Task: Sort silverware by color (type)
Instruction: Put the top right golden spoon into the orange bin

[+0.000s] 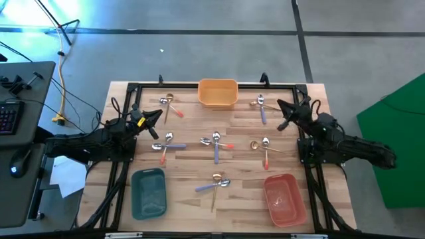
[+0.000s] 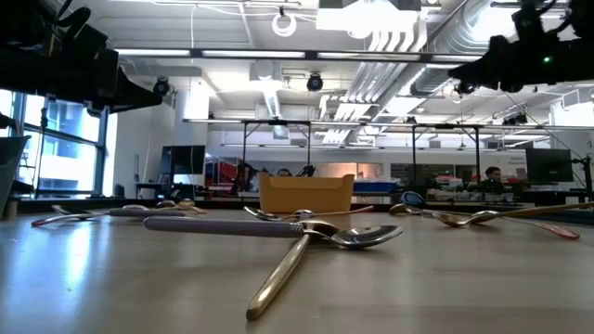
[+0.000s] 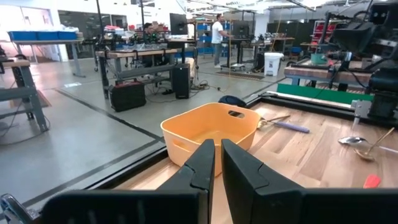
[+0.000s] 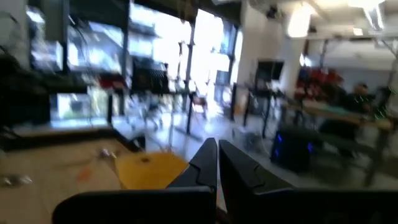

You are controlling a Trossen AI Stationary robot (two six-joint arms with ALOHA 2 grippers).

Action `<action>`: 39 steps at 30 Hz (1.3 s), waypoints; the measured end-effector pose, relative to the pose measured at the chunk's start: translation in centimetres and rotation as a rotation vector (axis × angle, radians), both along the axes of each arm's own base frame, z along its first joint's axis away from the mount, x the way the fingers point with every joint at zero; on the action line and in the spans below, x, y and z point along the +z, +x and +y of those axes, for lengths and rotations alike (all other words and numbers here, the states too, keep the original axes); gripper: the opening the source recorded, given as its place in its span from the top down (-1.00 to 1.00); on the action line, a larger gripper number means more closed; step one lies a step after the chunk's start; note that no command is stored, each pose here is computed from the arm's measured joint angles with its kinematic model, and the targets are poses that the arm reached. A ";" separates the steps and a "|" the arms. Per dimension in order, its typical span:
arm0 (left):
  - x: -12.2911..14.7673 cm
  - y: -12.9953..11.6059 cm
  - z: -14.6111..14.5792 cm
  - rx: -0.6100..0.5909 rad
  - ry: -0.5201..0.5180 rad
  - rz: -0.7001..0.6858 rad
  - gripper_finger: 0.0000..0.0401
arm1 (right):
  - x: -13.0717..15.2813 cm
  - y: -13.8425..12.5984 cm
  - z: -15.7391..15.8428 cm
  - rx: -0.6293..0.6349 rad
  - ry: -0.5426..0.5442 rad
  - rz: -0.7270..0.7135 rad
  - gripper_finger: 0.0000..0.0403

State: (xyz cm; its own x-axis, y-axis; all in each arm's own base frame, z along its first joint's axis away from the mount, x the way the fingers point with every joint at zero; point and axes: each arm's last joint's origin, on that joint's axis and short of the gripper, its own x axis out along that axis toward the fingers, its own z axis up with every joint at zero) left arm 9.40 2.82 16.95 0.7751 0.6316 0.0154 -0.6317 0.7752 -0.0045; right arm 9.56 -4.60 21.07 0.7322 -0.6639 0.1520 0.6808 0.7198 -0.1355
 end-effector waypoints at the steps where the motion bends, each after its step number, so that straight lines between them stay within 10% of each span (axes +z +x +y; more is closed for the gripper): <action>1: 0.0 0.0 0.0 0.001 0.003 0.002 0.90 | 0.2 0.2 -0.3 -0.015 0.036 0.042 1.00; 12: 0.1 0.1 -0.1 -0.051 -0.001 -0.007 0.90 | 1.9 3.4 -4.8 -0.047 0.474 0.521 0.90; 24: 0.1 0.2 -0.3 -0.146 0.014 0.001 0.90 | 1.3 5.0 -12.4 -0.044 0.709 0.912 0.25; 39: 0.1 0.2 -0.3 -0.144 0.013 0.000 0.90 | -4.6 6.6 -17.0 0.057 0.908 1.182 0.20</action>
State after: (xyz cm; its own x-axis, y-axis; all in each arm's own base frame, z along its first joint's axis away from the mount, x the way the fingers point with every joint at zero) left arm 9.64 2.48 17.01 0.8578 0.5135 0.0225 -0.5137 0.8579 0.0063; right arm 16.20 -21.58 16.47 0.1615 -0.1713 -0.9719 0.4685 0.8801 -0.0773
